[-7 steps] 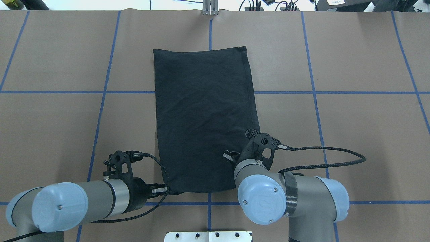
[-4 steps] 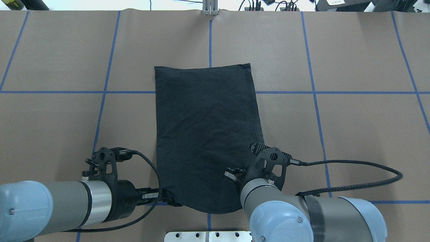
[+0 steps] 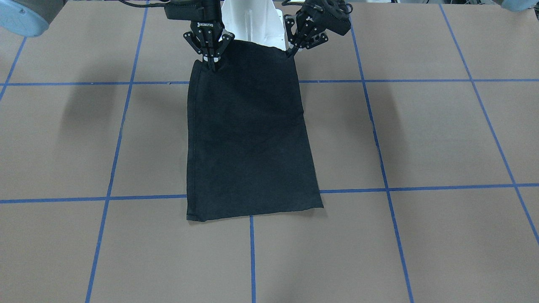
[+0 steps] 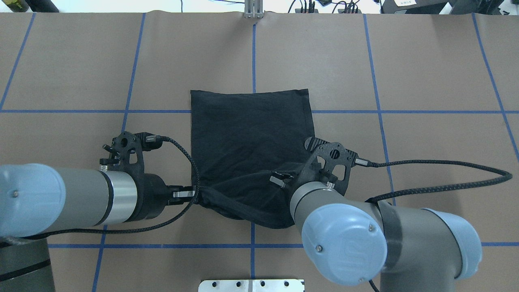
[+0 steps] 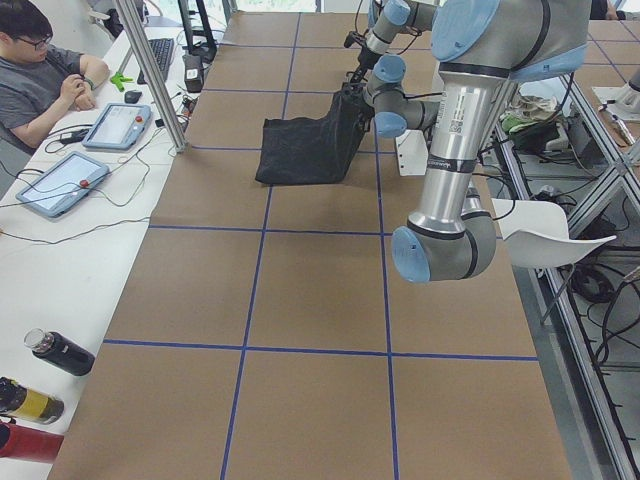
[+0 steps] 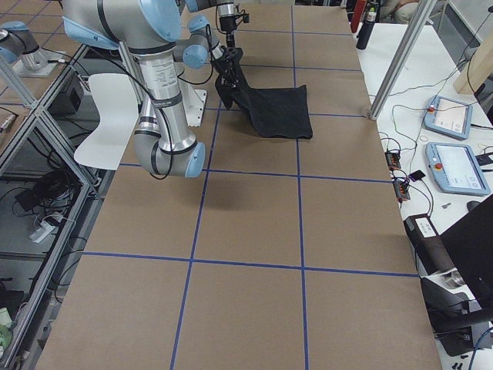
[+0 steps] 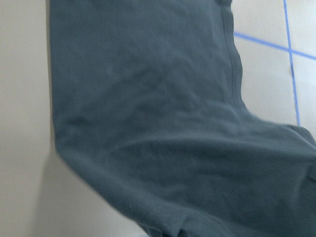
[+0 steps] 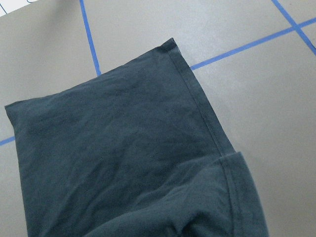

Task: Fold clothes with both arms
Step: 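Lift the near edge with both grippers and fold it toward the far edge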

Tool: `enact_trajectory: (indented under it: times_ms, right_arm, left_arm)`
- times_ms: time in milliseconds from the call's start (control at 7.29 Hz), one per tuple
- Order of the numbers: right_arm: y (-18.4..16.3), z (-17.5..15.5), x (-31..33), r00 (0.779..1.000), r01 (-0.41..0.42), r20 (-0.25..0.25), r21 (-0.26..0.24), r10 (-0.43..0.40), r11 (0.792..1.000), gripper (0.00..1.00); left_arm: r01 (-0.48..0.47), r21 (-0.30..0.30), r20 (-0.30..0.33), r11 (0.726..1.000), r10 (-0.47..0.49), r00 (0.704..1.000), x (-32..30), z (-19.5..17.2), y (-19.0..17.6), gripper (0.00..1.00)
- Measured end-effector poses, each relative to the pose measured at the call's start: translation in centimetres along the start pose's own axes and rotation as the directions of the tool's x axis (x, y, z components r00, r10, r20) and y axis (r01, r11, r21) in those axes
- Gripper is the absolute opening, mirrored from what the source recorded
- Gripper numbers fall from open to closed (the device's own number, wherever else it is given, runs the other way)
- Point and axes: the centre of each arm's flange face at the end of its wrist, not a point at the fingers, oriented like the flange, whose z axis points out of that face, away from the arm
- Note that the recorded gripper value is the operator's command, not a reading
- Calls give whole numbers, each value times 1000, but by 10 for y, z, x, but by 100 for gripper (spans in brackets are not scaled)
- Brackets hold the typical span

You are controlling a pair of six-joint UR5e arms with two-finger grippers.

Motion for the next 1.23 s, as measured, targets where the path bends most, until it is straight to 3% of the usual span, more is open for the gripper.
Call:
enact_trajectory:
  times_ms: [548, 1234]
  right_arm:
    - [-66, 95, -34, 999, -19, -26, 85, 21, 996, 0]
    - [-88, 172, -58, 998, -16, -60, 128, 24, 992, 0]
  left_arm:
    - [-50, 112, 120, 992, 36, 992, -15, 37, -97, 0]
    - [-64, 168, 246, 984, 21, 969, -28, 95, -182, 0]
